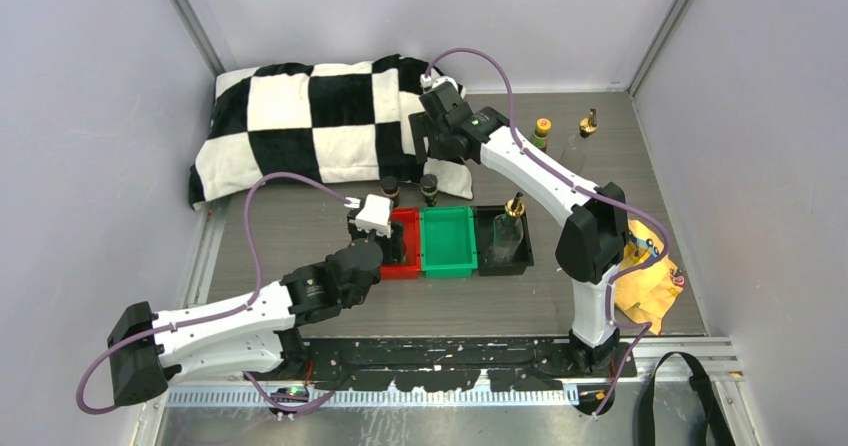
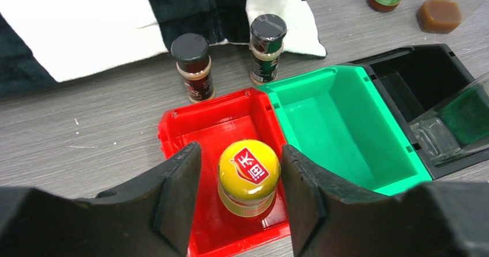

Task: Organize the condiment bottles
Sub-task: Place the bottle in the storage box, then pick up the bottle from the center of the board.

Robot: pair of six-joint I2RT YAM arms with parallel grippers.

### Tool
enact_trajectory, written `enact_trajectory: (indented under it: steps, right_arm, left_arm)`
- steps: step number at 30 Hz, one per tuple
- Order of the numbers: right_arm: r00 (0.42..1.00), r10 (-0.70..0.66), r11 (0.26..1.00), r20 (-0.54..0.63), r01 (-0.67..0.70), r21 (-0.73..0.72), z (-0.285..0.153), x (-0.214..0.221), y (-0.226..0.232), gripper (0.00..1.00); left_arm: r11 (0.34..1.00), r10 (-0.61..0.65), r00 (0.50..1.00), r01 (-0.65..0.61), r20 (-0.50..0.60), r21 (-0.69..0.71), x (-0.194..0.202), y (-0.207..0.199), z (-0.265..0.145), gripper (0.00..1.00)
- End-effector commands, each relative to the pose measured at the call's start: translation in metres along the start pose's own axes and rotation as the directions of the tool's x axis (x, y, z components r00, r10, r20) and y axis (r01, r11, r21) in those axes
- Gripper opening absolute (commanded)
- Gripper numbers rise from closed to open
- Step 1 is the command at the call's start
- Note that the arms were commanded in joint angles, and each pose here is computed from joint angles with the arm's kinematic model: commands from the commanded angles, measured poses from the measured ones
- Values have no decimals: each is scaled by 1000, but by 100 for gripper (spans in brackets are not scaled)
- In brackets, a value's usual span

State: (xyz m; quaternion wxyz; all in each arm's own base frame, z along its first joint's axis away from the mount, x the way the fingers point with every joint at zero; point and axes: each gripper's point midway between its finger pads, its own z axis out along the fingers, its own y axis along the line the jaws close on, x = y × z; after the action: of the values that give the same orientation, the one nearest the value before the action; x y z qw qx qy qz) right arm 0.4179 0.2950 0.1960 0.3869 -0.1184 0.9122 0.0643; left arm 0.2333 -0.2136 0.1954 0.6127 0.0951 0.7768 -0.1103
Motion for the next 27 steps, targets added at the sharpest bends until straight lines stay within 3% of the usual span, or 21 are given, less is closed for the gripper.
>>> enact_trajectory:
  steps: [1, 11, 27]
  right_arm:
    - [996, 21, 1000, 86, -19, -20, -25, -26, -2, 82]
    - [997, 12, 1000, 82, -10, -19, -27, -27, -2, 82]
    - [998, -47, 995, -49, 42, -88, -56, -21, 6, 82]
  left_arm:
    - [1000, -26, 999, 26, 27, -17, -11, 2, -3, 57]
    - [999, -35, 998, 35, 44, 5, -25, -5, -5, 66]
    - [999, -31, 987, 26, 160, 35, -130, -19, -18, 69]
